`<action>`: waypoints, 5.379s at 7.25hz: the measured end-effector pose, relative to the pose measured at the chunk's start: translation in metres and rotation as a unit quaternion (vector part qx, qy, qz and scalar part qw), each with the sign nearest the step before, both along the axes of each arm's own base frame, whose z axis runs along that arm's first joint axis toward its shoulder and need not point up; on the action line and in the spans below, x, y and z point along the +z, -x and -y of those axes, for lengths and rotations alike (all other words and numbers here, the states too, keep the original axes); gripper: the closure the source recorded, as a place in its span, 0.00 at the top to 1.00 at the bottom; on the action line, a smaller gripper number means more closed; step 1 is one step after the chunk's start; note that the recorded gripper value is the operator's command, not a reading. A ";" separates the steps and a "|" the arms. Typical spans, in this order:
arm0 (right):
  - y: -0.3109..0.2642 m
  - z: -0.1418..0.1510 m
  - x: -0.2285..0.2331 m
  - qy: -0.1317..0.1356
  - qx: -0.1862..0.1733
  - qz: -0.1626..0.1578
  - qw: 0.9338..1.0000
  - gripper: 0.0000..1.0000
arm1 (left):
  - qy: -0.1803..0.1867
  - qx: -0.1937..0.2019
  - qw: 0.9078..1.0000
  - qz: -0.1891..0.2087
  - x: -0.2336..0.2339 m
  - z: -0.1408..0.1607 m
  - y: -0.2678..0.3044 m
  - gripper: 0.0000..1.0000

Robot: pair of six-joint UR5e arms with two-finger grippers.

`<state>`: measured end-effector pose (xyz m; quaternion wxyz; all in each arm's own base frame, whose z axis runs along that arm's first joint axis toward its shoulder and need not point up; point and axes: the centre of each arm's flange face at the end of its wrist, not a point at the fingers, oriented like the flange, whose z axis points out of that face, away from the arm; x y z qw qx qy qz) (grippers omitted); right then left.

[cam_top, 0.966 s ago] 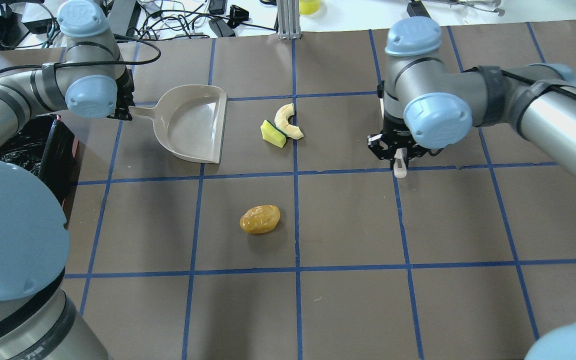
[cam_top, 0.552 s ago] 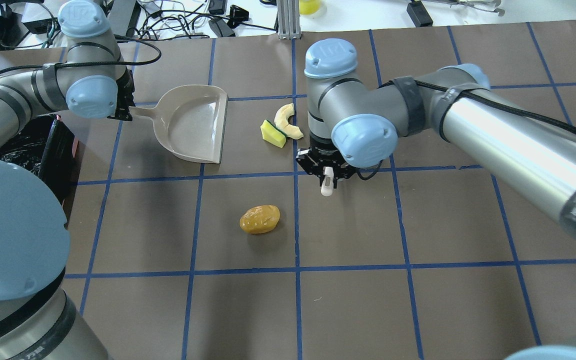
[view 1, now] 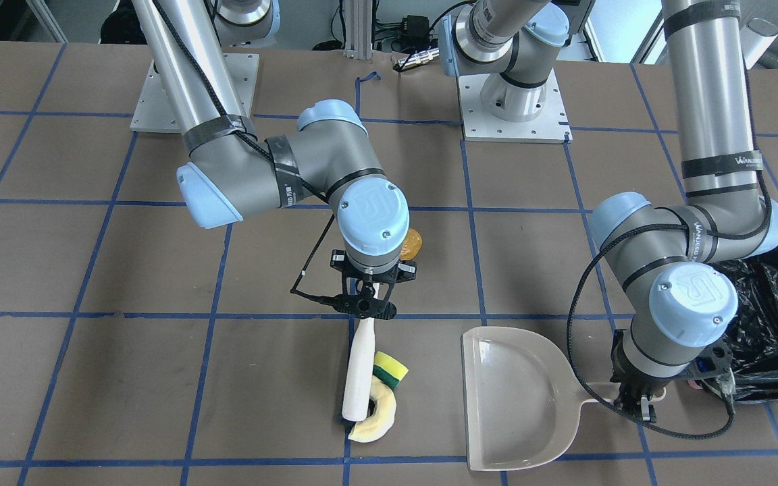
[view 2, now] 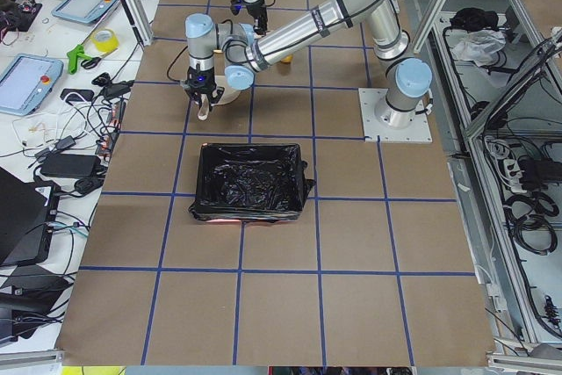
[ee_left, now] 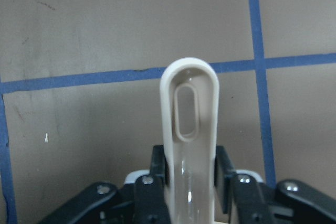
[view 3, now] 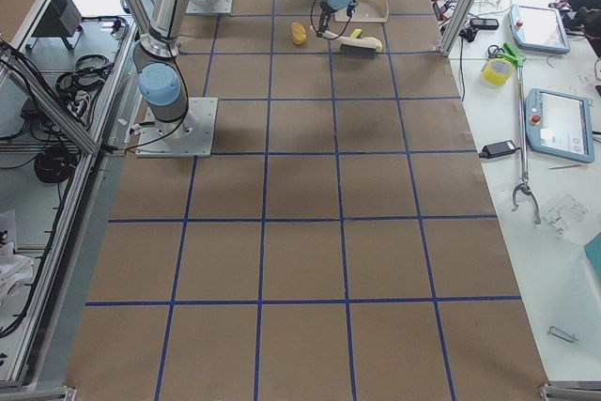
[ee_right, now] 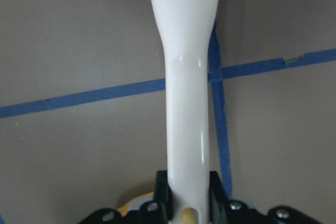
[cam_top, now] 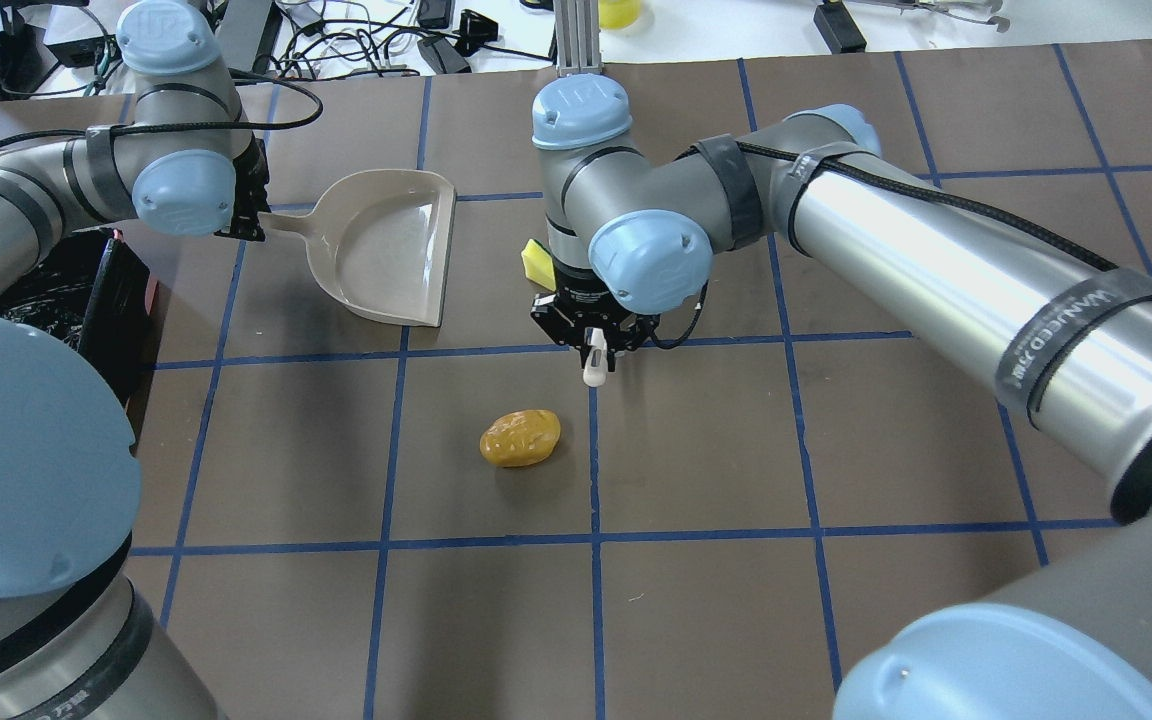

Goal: Sweep and dump trash into bin
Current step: 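Move the brush with the right gripper toward the sponge and banana peel, then sweep the sponge and banana peel into the dustpan with the right gripper, then move the brush with the right gripper behind the yellow potato, then sweep the yellow potato toward the dustpan with the right gripper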

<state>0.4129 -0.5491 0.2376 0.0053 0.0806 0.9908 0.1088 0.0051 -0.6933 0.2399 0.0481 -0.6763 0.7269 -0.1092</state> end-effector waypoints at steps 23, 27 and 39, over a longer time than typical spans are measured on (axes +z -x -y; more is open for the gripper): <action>0.023 -0.184 0.091 -0.009 0.060 -0.029 0.998 0.00 | -0.021 -0.048 0.999 -0.002 0.036 -0.078 -0.004 0.00; 0.038 -0.228 0.056 -0.045 0.015 -0.050 0.998 0.00 | -0.047 -0.042 0.998 -0.002 0.027 -0.142 0.007 0.00; -0.091 -0.210 0.007 -0.049 -0.083 -0.037 0.995 0.00 | -0.056 -0.008 0.998 0.009 0.003 -0.162 0.010 0.00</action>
